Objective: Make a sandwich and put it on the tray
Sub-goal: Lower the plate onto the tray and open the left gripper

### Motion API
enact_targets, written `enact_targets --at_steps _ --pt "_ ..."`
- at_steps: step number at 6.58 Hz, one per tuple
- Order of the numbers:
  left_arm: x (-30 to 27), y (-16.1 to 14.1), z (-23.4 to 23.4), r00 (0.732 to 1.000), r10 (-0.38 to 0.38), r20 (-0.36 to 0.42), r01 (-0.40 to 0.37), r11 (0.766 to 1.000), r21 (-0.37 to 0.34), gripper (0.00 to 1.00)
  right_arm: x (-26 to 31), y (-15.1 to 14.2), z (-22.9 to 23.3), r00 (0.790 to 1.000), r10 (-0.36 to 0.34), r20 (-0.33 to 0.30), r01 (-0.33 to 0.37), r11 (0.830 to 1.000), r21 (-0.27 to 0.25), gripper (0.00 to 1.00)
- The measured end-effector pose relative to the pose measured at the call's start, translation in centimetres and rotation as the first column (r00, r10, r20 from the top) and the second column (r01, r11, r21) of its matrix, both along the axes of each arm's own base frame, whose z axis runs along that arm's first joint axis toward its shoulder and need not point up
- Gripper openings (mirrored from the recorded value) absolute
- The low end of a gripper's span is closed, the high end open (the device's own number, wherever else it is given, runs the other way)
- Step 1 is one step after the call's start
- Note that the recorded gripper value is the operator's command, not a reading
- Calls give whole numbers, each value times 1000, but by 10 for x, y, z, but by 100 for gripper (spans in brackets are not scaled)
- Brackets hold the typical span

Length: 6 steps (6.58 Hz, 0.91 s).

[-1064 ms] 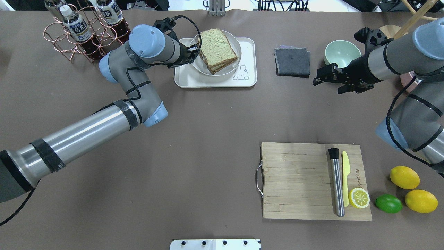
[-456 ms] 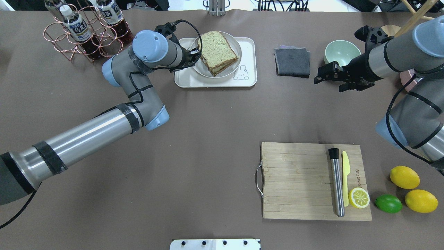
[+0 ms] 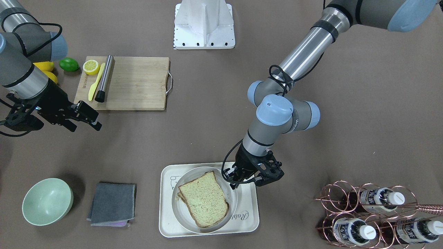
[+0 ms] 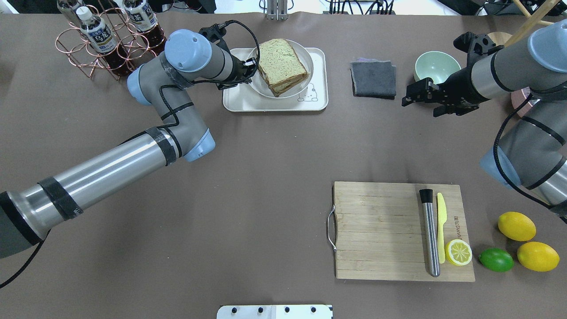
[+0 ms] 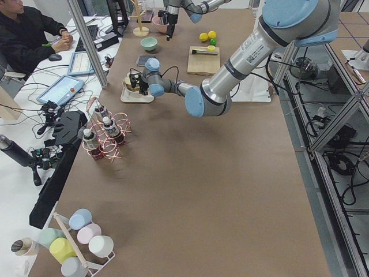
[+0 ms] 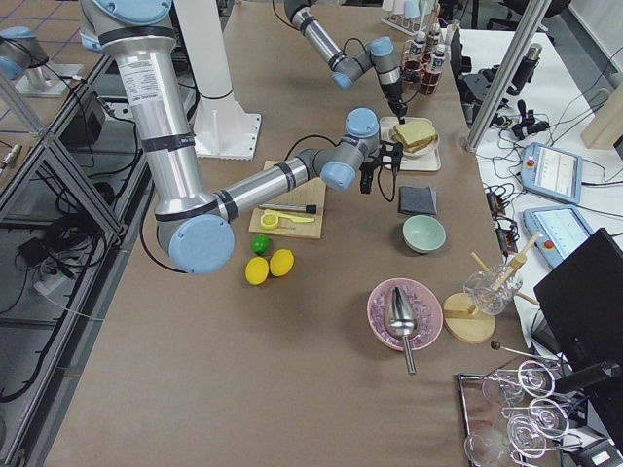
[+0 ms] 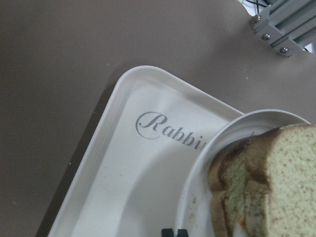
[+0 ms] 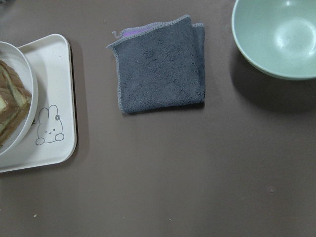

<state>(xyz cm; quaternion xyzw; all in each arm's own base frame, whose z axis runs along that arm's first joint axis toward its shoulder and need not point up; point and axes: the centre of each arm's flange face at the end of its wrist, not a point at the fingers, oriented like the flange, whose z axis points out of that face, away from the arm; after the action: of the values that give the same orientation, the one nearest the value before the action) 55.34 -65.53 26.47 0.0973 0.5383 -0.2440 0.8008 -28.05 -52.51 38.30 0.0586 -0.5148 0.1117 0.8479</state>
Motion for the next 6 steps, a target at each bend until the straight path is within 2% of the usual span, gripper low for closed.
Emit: enact_targets --at_steps 5,6 --pt "-10 -2 13 1000 3 19 -3 1000 6 0 1 -4 -6 1000 4 6 -4 1000 7 99" --pt "-9 -2 16 1000 -1 24 1 1000 5 9 1 -5 -7 1000 5 7 -5 1000 7 99"
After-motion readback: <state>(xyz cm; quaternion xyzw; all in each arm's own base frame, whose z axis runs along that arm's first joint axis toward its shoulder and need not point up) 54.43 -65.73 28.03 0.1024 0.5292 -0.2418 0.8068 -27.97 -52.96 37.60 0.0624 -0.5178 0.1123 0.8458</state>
